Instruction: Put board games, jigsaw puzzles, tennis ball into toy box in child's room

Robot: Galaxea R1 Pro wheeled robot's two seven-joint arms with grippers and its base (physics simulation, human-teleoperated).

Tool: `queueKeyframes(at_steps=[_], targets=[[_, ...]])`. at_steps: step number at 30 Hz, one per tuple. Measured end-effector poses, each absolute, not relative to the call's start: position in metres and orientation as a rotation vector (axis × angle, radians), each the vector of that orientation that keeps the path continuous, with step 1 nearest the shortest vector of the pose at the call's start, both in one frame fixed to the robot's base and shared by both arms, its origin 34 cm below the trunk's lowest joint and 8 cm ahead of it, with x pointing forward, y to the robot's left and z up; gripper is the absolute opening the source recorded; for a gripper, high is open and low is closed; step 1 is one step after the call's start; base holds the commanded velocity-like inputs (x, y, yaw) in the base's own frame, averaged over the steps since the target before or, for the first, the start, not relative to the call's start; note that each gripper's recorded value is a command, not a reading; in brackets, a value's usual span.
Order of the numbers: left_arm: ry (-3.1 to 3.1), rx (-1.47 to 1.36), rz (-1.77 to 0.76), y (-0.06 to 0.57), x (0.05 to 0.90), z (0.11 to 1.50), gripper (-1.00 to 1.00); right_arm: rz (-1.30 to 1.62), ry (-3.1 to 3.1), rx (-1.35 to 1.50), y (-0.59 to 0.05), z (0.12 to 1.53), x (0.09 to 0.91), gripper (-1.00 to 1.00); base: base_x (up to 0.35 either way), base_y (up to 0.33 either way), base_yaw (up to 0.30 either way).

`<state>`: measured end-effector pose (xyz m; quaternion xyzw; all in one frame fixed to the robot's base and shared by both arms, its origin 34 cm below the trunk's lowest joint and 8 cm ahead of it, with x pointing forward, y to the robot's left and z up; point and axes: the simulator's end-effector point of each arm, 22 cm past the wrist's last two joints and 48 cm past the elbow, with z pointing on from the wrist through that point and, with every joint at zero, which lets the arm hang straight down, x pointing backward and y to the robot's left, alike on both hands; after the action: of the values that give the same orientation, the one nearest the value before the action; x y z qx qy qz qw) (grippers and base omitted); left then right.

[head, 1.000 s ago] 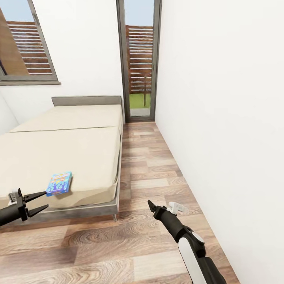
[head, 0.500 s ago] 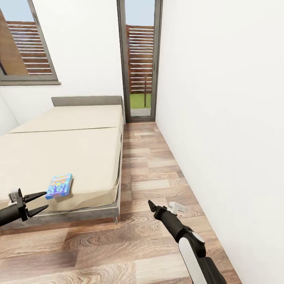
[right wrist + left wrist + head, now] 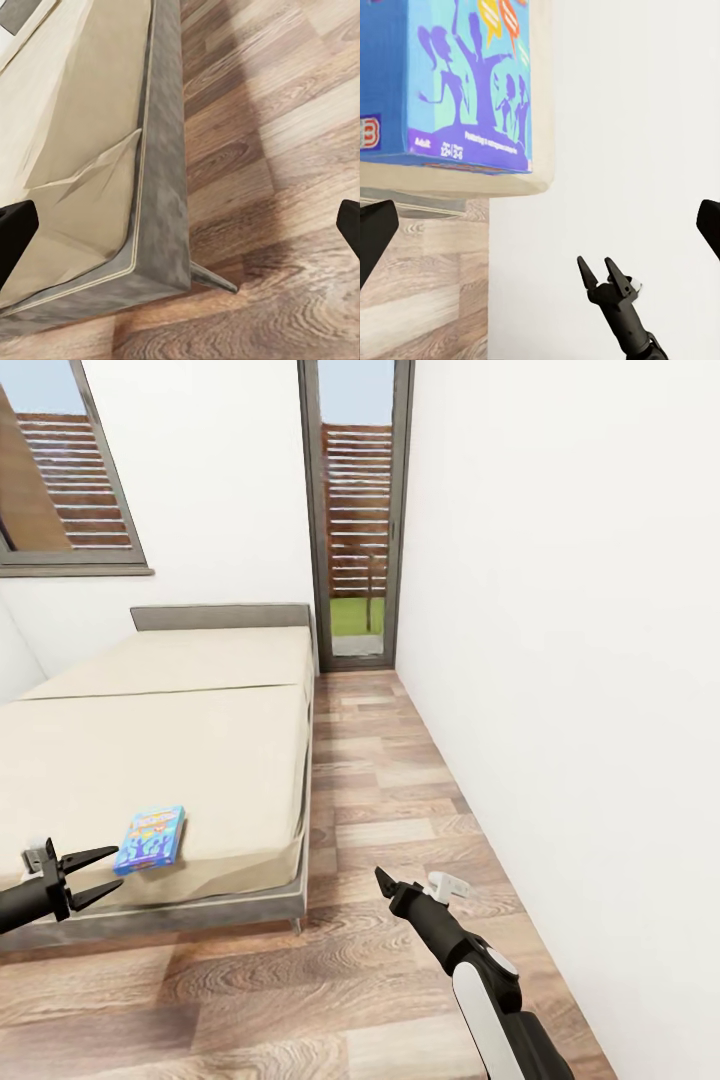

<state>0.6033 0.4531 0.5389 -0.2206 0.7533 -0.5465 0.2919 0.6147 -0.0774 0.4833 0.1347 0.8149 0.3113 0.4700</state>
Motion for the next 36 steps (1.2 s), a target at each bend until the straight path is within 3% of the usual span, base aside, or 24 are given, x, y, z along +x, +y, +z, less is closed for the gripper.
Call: queueKeyframes(at_steps=[36], targets=[[2.006,-0.588,-1.459,0.4525,0.6035,0.539,1.0,0.761,1.998,0.329,-0.0775,0.4831,0.6147,1.0,0.004,0.012,0.0]])
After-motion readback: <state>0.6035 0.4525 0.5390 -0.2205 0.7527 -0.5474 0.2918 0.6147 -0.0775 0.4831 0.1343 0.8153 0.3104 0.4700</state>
